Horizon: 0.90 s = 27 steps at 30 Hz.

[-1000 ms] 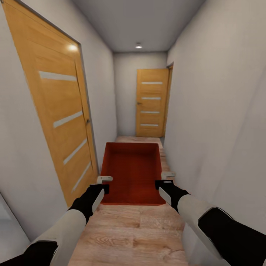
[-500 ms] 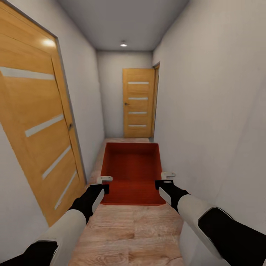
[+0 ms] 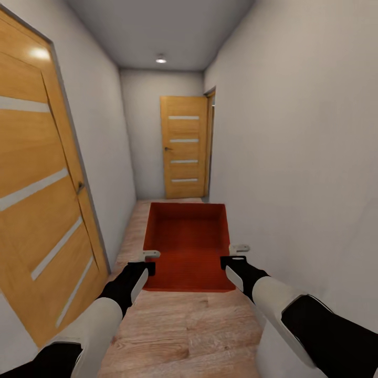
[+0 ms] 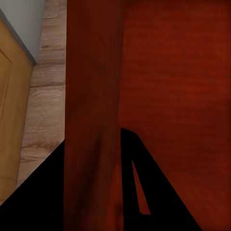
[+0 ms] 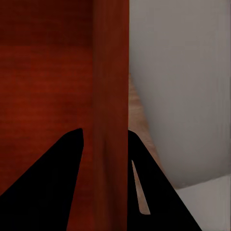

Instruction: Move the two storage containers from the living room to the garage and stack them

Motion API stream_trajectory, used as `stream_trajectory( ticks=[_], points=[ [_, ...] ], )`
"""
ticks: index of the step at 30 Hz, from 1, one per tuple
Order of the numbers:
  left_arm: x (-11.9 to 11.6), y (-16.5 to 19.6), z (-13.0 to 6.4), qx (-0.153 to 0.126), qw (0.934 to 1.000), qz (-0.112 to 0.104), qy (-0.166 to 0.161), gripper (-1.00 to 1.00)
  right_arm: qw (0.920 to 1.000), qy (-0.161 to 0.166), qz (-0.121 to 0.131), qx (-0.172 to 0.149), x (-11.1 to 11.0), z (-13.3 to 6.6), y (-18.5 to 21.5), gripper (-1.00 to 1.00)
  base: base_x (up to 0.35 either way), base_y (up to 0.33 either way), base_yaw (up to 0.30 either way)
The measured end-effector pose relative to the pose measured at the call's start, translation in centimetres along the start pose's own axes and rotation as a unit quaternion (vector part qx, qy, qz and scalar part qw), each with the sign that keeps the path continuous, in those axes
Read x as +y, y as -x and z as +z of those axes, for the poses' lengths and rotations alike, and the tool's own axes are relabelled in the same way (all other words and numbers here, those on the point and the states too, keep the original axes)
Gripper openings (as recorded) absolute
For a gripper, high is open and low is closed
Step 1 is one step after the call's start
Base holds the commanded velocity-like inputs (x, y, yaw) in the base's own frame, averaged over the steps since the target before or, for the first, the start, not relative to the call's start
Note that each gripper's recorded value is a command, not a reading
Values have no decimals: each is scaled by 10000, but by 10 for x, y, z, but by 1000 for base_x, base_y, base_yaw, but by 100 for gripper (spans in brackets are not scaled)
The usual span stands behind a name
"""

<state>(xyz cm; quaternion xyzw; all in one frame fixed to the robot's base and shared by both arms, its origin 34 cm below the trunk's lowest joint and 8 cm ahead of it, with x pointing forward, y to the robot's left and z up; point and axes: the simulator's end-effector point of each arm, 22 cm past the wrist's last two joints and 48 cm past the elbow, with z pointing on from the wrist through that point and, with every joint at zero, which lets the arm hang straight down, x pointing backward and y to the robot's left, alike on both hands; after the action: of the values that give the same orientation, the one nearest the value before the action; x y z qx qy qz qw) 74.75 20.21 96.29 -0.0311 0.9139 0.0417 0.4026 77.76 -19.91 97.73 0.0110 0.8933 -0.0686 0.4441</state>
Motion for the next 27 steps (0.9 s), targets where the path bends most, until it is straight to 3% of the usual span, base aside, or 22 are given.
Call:
stream_trajectory(
  ticks=[27],
  points=[
    [-1,-3,1,39,10000,-7,-12,-100,10000,-10,-26,37,0,0,-2,-100,303,151,6]
  ],
)
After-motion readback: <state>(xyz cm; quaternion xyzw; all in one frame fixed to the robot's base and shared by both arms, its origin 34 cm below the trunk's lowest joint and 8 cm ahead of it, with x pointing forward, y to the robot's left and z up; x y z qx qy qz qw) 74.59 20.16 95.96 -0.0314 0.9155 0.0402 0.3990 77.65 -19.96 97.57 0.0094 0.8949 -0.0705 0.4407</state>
